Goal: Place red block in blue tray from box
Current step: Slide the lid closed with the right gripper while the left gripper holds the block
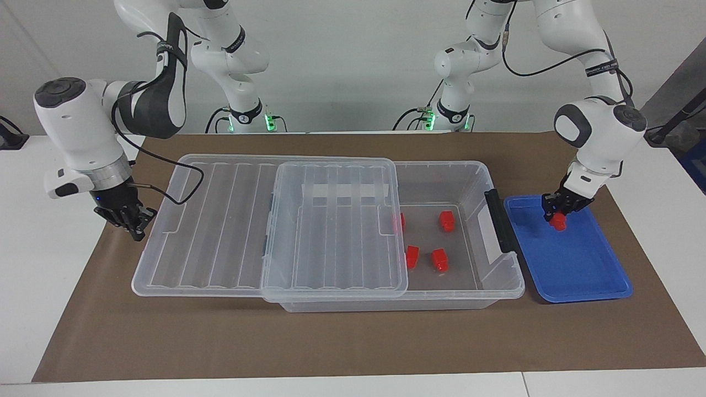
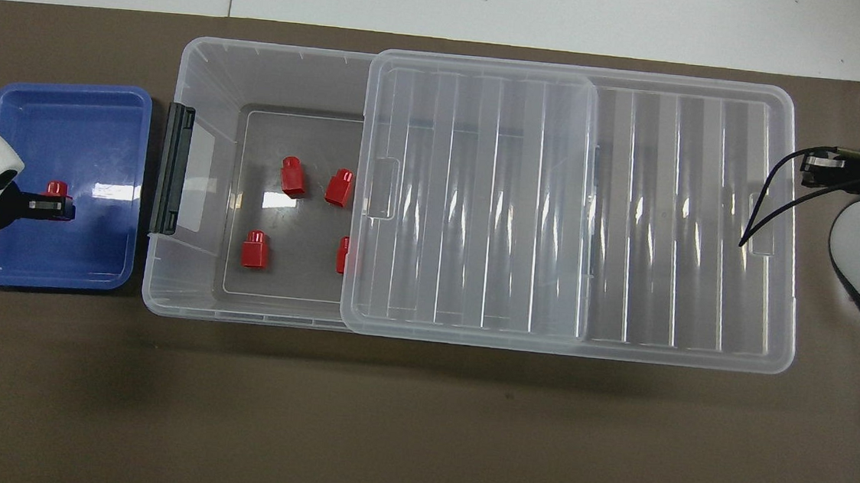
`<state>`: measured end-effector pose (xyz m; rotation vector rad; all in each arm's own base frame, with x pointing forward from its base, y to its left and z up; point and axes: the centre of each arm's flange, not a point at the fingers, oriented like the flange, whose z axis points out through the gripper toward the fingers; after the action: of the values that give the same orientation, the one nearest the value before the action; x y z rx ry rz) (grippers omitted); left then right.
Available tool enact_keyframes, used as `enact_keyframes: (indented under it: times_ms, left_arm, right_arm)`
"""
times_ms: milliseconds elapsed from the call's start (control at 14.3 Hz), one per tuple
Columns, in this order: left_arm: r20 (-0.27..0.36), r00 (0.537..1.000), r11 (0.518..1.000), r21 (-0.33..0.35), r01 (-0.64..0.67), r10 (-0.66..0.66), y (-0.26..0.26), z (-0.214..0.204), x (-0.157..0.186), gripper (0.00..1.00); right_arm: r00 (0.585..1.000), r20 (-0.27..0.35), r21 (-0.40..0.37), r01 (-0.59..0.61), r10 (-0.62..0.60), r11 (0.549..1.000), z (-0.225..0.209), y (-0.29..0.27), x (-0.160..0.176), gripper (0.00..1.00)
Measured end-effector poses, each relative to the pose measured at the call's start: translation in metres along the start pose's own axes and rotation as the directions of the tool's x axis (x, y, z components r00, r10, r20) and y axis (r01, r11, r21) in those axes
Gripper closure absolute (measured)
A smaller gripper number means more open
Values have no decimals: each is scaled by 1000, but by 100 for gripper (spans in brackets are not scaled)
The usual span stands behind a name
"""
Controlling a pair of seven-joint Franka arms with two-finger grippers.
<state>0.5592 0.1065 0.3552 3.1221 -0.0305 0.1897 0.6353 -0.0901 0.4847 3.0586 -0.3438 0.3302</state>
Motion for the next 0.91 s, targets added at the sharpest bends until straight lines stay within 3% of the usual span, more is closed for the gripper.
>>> enact_keyframes:
  times_ms: [560,910]
  left_arm:
    - [-14,1000,1000,-5,2,-2,2,41,2,65]
    - [-21,1000,1000,-6,3,-3,2,53,3,65]
  right_arm:
    - [1000,9,8,30,-30,1000,4,-16,-4,99]
    - [994,12,41,111,-112,993,3,-66,-11,99]
